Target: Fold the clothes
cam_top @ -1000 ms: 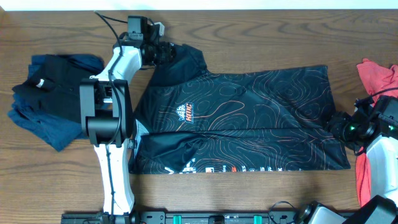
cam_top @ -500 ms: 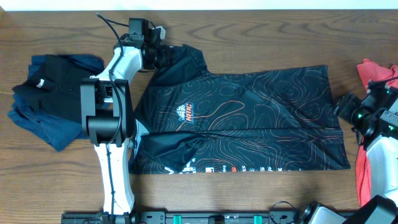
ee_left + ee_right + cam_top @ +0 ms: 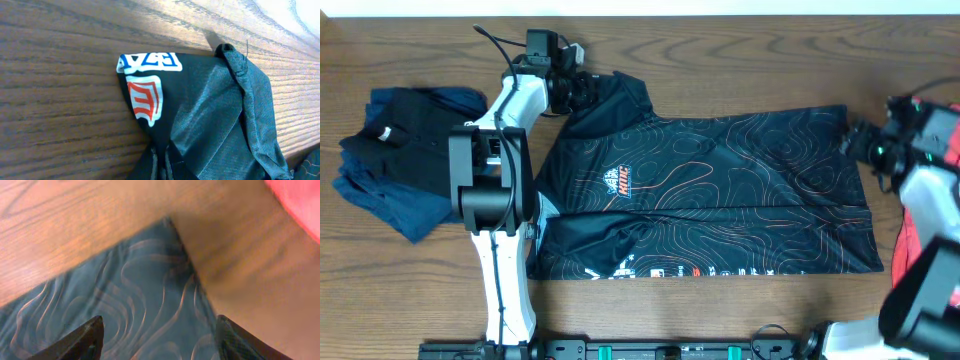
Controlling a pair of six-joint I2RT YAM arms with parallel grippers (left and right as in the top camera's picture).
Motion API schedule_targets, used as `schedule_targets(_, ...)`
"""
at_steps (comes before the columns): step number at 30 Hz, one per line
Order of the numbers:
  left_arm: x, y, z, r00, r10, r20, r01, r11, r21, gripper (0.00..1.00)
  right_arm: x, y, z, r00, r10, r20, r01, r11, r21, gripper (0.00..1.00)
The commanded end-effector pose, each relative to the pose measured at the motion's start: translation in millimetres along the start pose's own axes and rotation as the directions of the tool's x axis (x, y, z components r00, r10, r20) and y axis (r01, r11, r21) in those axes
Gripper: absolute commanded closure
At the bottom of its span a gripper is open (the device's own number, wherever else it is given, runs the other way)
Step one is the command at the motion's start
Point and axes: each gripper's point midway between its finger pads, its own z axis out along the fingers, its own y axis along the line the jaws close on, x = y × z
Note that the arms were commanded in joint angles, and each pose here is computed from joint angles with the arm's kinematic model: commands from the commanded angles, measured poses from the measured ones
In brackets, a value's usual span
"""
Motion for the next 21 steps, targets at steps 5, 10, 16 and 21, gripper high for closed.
schedule_targets(5, -2.0, 8.0, -4.9, 0.999, -0.033, -0.003, 0.033, 0.999, 0.004, 0.94, -40.9, -5.8, 50.1, 0.996, -0.091, 0.013, 0.089, 0.992, 0.085, 0.3)
schedule_targets(10, -1.6, 8.6, -5.1, 0.999, -0.035, -0.004, 0.035, 0.999, 0.002, 0.94, -43.6, -6.5, 82.0, 0.996, -0.092, -0.015, 0.093, 0.993, 0.077, 0.31)
schedule_targets(16, -1.7, 8.6, -5.1, 0.999, -0.035, -0.004, 0.035, 0.999, 0.002, 0.94, -40.2, 7.0, 109.0, 0.992, -0.12, -0.022, 0.121, 0.991, 0.055, 0.33)
schedule_targets(21, -1.6, 8.7, -5.1, 0.999, -0.035, -0.004, 0.035, 0.999, 0.002, 0.94, -33.1, 19.2, 122.0, 0.989, -0.144, -0.025, 0.145, 0.989, 0.038, 0.33)
